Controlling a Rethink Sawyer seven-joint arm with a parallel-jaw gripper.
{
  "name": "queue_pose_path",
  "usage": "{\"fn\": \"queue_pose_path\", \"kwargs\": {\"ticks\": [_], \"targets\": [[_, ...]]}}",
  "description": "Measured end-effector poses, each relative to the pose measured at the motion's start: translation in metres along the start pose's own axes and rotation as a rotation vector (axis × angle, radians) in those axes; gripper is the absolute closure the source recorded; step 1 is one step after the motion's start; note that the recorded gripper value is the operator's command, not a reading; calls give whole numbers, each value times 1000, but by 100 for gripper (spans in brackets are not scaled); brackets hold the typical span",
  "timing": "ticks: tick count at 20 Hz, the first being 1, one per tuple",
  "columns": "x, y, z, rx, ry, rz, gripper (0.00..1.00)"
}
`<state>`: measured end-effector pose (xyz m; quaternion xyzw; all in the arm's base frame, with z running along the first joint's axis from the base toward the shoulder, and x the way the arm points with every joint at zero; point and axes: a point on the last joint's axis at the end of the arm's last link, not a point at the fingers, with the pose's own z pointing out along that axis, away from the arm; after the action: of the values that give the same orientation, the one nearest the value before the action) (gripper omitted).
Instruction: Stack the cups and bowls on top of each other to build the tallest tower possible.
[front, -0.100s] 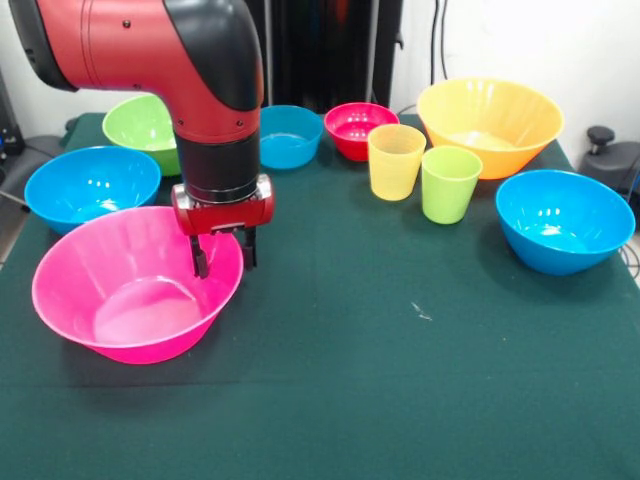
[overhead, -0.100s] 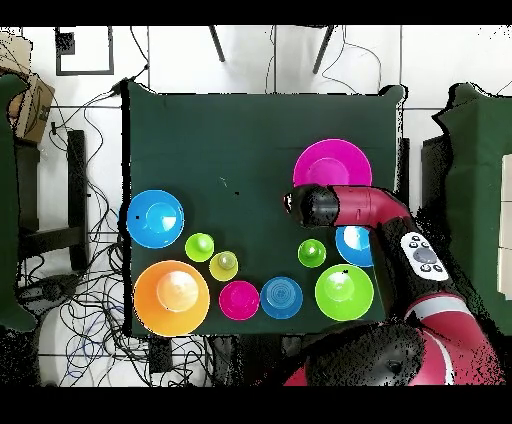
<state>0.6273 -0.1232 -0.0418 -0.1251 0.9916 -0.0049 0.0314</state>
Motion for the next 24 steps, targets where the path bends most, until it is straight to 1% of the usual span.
{"fn": "queue_pose_path", "kwargs": {"ticks": [1,3,5,6,18,24], "targets": [[0,0,0,2,-5,0,100],[-3,-3,-3,11,-20,0,100],[-9,-6,-7,25,-44,-2,100],[-10,-6,-8,26,-47,-3,100],[-10,-5,-11,36,-47,-10,100],[-11,5,-28,62,-42,-40,100]]}}
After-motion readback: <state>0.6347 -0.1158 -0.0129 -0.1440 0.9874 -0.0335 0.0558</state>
